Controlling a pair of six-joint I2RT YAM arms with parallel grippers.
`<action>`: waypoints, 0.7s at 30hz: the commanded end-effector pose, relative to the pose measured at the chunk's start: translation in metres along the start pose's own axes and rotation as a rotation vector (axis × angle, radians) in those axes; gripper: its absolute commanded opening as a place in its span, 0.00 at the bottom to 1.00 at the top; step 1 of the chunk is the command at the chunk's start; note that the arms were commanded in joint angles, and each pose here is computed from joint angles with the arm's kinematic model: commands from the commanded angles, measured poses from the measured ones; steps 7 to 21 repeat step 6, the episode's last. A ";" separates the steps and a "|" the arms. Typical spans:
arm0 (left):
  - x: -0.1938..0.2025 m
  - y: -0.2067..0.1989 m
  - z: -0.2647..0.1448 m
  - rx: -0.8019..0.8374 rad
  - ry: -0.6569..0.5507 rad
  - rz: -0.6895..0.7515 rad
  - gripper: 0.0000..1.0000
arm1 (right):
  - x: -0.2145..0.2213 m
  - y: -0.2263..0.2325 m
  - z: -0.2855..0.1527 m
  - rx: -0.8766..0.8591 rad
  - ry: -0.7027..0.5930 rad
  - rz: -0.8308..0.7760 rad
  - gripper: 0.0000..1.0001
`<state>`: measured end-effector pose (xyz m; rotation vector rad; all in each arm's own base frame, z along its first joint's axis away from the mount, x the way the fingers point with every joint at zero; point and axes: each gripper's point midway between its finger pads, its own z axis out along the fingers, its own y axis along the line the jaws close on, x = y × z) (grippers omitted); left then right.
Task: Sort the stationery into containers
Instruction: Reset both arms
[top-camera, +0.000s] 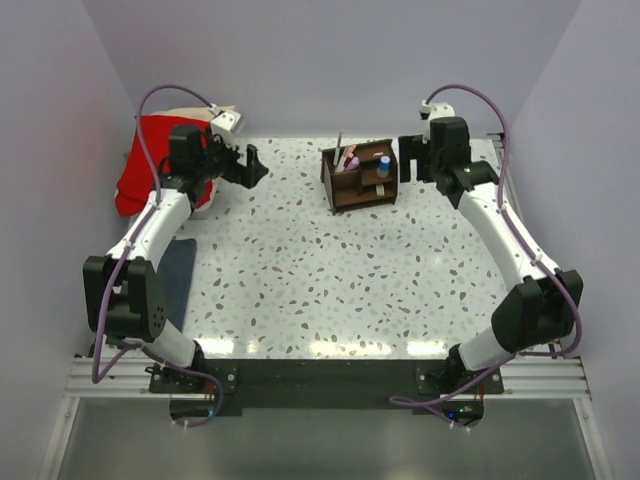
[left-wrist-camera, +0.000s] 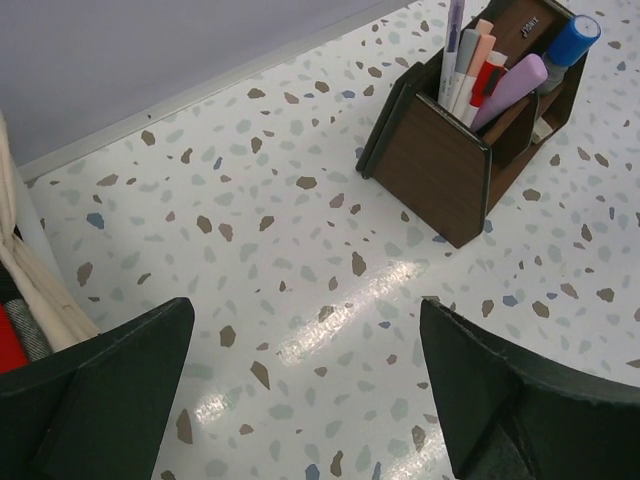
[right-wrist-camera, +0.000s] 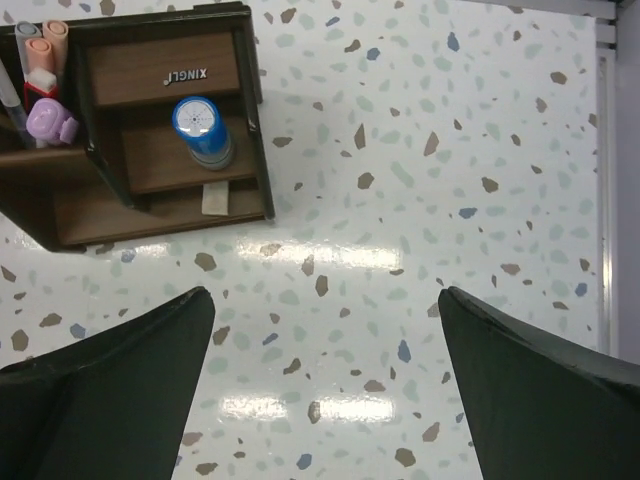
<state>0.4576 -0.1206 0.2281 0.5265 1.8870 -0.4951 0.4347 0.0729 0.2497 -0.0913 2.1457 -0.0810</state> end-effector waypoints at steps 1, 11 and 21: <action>-0.039 0.000 -0.013 -0.033 -0.086 0.067 1.00 | -0.010 -0.026 -0.036 0.094 -0.086 -0.006 0.99; -0.046 -0.005 -0.010 -0.023 -0.109 0.075 1.00 | -0.005 -0.028 -0.043 0.099 -0.094 0.003 0.99; -0.046 -0.005 -0.010 -0.023 -0.109 0.075 1.00 | -0.005 -0.028 -0.043 0.099 -0.094 0.003 0.99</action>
